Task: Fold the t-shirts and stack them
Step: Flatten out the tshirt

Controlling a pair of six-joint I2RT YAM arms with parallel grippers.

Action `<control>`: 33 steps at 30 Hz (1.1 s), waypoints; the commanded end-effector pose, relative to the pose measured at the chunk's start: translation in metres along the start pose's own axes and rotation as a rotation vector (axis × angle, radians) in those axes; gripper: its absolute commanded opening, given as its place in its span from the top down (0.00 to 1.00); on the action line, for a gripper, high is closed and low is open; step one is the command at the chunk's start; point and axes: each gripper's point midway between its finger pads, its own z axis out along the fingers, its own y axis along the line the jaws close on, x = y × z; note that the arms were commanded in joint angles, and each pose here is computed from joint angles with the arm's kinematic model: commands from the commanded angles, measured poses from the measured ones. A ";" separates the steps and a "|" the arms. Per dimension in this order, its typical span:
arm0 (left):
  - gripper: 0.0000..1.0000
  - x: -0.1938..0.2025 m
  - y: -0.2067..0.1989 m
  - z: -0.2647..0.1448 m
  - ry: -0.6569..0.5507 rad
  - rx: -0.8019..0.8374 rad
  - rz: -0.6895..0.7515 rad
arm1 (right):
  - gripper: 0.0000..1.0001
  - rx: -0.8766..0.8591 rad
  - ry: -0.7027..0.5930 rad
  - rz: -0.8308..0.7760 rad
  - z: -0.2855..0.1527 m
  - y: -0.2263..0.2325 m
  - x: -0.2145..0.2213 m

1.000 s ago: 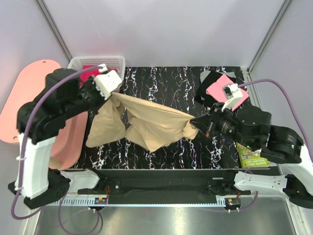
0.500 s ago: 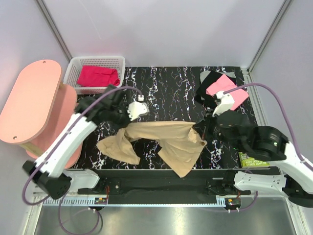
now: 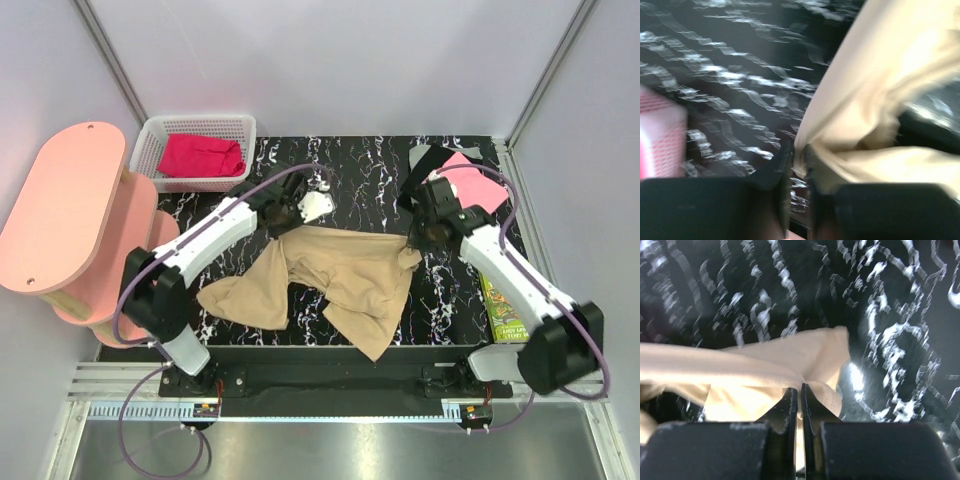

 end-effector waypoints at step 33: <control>0.36 0.070 -0.128 0.002 0.111 0.042 0.203 | 0.00 -0.138 0.179 -0.173 0.001 0.032 0.093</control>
